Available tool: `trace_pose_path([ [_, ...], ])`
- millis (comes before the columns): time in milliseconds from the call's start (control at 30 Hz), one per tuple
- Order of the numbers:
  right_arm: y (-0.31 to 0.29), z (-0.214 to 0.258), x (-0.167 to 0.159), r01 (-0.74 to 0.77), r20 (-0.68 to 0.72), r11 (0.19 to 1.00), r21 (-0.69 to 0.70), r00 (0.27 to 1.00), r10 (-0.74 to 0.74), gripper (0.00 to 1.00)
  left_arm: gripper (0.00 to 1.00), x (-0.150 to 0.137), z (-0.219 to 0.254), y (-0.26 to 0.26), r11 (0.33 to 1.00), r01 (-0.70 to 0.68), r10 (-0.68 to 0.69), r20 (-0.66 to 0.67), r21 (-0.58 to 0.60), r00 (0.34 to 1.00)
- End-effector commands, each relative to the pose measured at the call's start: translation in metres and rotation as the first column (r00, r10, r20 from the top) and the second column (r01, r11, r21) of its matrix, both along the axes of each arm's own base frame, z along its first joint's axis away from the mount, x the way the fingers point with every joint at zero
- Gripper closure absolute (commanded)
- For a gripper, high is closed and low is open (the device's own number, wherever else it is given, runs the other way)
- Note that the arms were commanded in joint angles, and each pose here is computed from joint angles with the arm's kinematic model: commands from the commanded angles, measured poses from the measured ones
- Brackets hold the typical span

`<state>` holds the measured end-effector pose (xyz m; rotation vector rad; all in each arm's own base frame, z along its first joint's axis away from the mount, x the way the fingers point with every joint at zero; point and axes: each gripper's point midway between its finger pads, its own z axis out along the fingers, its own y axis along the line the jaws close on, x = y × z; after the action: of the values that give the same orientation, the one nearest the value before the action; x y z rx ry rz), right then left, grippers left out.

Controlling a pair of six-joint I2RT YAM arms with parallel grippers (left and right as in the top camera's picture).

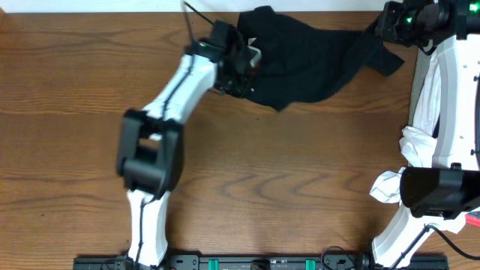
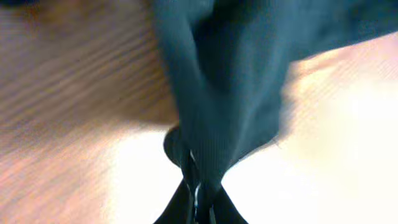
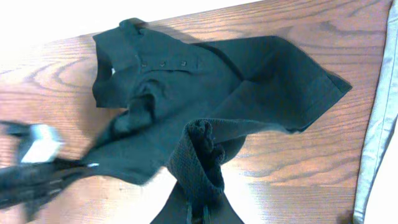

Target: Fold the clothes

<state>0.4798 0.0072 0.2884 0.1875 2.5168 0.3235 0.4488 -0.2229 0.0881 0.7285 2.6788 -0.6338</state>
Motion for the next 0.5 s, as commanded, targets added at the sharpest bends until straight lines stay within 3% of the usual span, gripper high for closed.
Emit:
trace_pose_path([
  [0,0.004,0.026,-0.010,-0.018,0.060,1.000,-0.014,0.998,0.019,0.99,0.94,-0.001,0.100,0.031,0.989,-0.124,0.133,0.113,-0.086,0.985],
  [233,0.009,0.078,-0.050,-0.012,0.144,1.000,0.002,0.990,0.011,0.99,0.94,-0.041,0.243,0.089,0.921,-0.294,0.362,0.282,-0.256,0.888],
  [467,0.015,0.135,-0.114,-0.024,0.255,1.000,0.004,0.967,0.022,0.99,0.94,-0.122,0.357,0.121,0.851,-0.309,0.495,0.453,-0.425,0.741],
])
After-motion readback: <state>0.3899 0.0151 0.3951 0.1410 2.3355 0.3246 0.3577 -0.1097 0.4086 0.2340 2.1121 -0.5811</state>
